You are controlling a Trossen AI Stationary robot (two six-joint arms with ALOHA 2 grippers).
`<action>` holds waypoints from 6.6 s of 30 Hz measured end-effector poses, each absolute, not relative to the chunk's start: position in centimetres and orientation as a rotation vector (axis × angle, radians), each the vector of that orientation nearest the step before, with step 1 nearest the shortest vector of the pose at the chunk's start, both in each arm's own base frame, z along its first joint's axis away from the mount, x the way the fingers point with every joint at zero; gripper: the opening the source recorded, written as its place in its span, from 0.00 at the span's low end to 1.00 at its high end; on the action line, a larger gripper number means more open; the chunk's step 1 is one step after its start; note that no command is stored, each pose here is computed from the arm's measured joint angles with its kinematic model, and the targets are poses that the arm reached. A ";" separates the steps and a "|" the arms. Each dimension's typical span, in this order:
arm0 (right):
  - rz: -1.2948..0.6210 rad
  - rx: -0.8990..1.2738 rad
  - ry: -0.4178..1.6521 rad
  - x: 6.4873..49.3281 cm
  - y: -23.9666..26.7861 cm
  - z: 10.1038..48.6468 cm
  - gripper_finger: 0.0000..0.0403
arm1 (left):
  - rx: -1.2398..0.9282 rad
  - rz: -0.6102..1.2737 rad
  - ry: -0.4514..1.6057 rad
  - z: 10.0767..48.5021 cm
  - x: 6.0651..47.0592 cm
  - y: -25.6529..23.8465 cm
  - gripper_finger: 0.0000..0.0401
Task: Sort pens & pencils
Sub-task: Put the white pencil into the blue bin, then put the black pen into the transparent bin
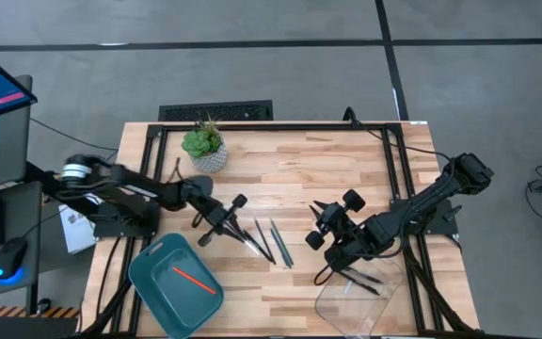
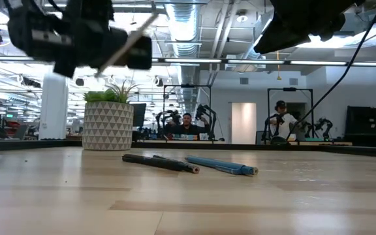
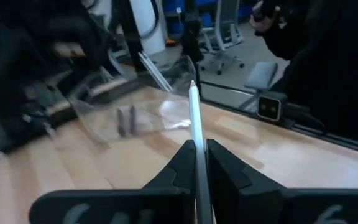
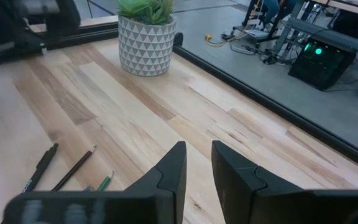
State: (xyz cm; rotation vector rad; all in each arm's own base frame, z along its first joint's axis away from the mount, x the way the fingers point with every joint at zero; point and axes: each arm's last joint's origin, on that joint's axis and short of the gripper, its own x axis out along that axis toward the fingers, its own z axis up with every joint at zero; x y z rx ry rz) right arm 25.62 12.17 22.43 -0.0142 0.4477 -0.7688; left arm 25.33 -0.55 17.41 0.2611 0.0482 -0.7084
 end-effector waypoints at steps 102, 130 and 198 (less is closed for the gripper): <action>-0.756 -0.001 0.461 25.7 12.2 22.4 0.24 | -0.077 -0.154 0.231 17.6 11.2 -8.8 0.11; -0.839 0.053 0.438 26.8 10.0 22.5 0.24 | -0.240 0.139 0.365 16.1 16.7 1.4 0.11; -0.788 0.081 0.472 26.6 10.7 22.4 0.24 | -0.019 -0.503 0.566 12.0 28.2 -1.2 0.15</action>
